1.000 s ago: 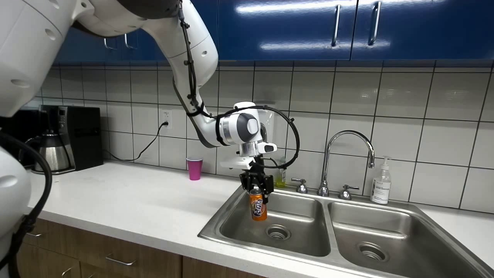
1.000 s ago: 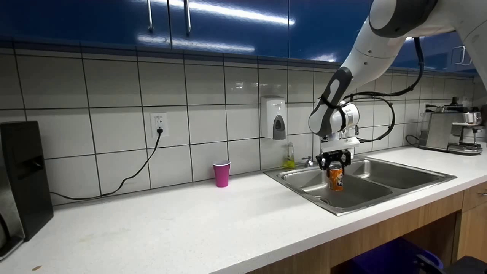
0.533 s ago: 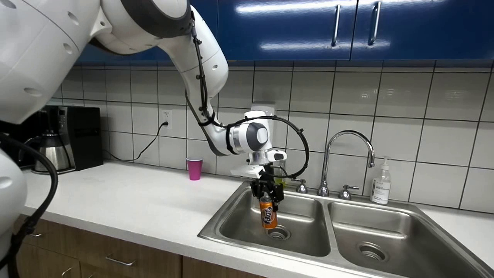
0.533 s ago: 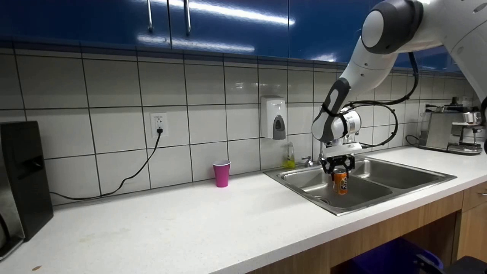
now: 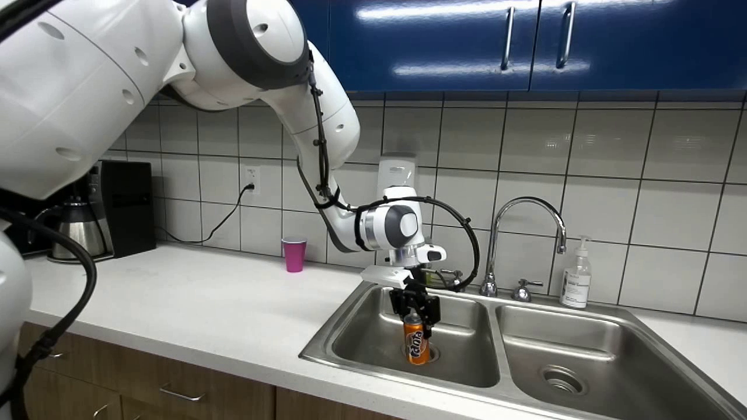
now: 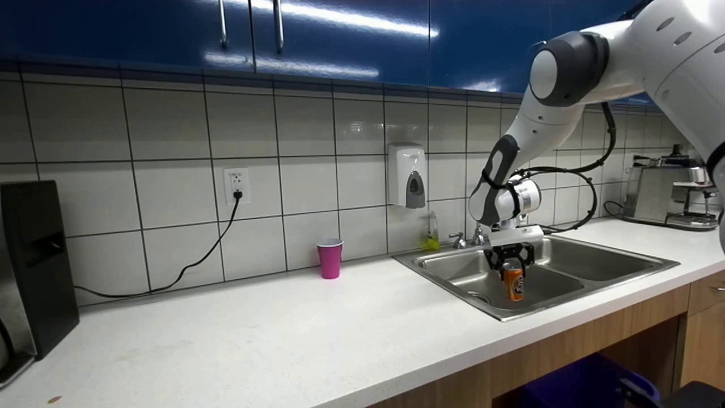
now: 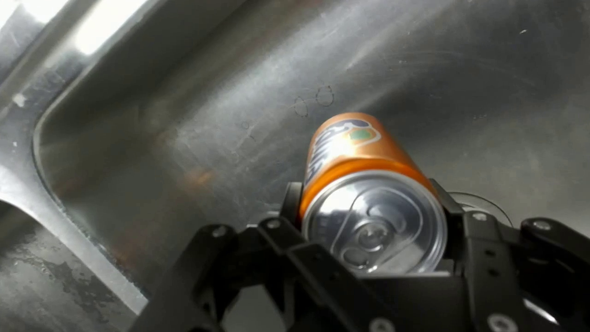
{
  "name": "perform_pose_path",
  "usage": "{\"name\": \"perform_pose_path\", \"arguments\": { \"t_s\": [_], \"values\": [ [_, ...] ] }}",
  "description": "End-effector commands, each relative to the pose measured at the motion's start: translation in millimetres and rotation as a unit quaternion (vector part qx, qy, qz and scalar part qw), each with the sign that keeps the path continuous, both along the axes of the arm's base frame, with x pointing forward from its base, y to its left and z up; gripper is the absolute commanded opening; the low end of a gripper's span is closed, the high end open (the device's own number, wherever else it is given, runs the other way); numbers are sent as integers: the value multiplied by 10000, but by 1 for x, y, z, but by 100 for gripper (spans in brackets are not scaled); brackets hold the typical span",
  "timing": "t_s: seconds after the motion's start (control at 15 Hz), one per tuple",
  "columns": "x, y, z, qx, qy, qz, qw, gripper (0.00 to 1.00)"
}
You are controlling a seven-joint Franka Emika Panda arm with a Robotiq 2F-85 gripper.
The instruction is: Put the can inside the sink
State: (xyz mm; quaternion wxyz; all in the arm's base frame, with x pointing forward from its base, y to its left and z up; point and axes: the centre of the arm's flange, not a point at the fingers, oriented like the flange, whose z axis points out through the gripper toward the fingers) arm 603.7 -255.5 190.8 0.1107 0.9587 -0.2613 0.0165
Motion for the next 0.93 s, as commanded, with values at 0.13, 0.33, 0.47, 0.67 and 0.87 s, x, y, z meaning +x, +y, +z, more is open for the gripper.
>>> {"name": "perform_pose_path", "arguments": {
  "t_s": [0.13,0.33,0.47,0.67,0.87],
  "values": [
    [14,-17,-27,123,60,47,9999,39],
    [16,-18,-41,129,129,49,9998,39],
    [17,-19,-49,138,162,39,9998,39],
    [19,-21,-58,157,194,17,9997,39],
    [20,-23,-64,169,220,9,9996,39]
  ]
}}
